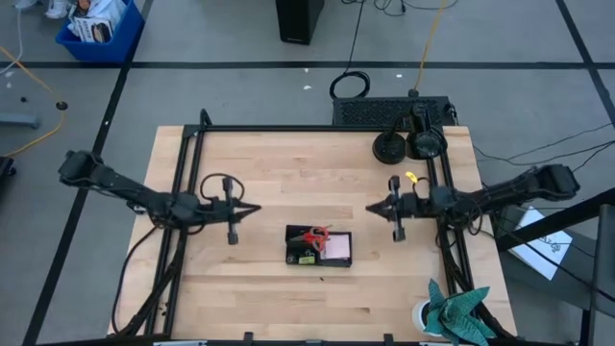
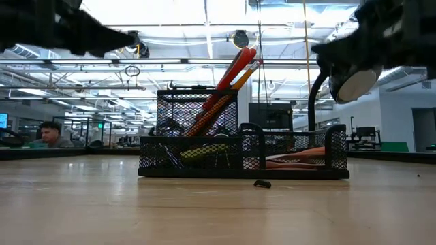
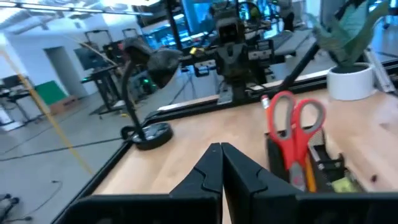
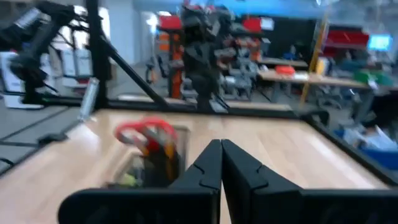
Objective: Pick and place office supplies into organizer
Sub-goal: Return to Home Position
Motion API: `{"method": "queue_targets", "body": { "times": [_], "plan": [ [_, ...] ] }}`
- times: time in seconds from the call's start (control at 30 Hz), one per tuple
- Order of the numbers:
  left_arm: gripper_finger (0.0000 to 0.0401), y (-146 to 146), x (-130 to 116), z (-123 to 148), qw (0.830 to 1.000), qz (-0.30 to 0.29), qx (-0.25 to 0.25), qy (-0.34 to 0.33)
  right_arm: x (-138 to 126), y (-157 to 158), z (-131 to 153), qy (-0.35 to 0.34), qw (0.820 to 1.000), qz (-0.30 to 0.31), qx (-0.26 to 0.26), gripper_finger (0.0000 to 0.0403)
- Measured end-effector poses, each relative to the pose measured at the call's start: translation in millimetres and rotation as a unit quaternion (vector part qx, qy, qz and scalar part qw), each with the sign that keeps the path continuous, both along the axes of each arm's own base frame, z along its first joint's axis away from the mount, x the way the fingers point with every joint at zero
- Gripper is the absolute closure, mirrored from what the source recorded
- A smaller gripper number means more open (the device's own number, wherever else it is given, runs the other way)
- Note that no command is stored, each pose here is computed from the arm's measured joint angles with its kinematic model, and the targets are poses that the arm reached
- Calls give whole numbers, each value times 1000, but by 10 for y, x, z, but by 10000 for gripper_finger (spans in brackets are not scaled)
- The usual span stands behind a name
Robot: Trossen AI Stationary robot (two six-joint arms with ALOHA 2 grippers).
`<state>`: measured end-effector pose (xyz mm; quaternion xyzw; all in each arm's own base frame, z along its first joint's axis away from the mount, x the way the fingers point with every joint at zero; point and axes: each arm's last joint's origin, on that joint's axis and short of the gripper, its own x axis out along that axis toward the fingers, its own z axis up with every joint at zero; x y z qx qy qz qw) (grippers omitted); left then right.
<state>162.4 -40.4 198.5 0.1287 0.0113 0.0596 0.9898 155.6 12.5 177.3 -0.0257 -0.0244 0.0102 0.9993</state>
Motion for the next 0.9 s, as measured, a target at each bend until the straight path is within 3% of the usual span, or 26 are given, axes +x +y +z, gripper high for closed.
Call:
{"method": "queue_targets", "body": {
  "times": [0.17,0.47,0.9],
  "plan": [
    [398,101,-221,-104,999,36,3,-26,-94,-165,-67,-4,999,-25,24,403],
    [399,177,-454,-243,999,37,-19,-33,-232,-227,51,-48,998,-33,31,403],
    [399,165,-495,-532,993,3,-54,106,-256,-166,3,-19,998,17,53,403]
  ]
}}
